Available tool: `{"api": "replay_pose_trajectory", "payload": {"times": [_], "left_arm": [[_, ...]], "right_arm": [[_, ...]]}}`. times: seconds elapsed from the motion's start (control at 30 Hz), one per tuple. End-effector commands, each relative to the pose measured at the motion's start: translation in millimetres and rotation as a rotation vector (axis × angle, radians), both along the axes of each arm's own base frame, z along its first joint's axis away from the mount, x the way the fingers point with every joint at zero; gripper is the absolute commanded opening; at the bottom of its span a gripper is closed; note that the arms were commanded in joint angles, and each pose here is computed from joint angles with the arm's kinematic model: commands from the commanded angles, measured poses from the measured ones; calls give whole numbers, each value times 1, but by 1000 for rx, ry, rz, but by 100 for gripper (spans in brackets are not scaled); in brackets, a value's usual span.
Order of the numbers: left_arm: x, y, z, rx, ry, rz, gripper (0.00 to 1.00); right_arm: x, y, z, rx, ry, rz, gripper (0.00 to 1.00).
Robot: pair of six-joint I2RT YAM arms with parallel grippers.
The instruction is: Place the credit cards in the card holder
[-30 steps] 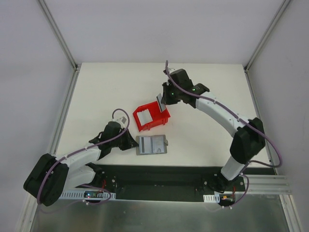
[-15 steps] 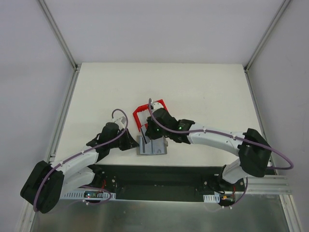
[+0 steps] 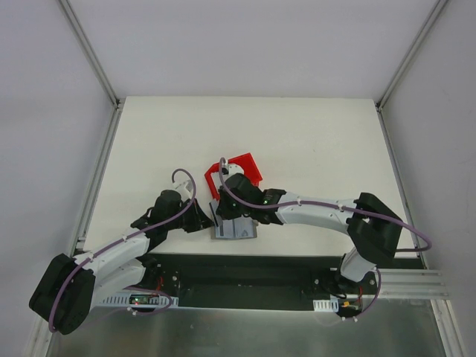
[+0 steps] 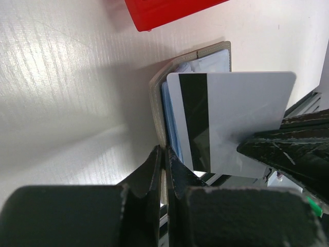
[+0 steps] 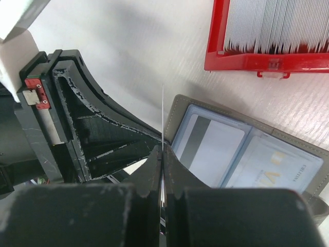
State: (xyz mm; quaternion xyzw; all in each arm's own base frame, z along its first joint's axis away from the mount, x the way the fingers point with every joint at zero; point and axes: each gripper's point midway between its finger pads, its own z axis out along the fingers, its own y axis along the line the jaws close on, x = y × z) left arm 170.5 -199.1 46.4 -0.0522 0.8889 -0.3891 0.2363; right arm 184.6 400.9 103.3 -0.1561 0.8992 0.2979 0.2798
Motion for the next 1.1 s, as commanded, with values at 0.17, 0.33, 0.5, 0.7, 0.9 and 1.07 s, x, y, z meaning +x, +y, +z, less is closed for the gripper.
{"api": "replay_pose_trajectory", "payload": {"times": [0.17, 0.33, 0.5, 0.7, 0.9, 1.07], "left_arm": [[-1, -2, 3, -10, -27, -29, 0], [-2, -1, 2, -6, -24, -26, 0], [-2, 0, 0, -2, -19, -25, 0], [-2, -1, 1, -3, -23, -26, 0], [-2, 0, -2, 4, -14, -24, 0], [-2, 1, -5, 12, -7, -21, 0]], "right_arm": [[2, 11, -2, 24, 4, -18, 0], [6, 5, -2, 5, -22, -36, 0], [7, -1, -3, -18, -32, -43, 1], [8, -6, -3, -41, -38, -47, 0], [10, -13, 4, -52, -60, -60, 0], [9, -17, 10, -49, -71, -64, 0]]}}
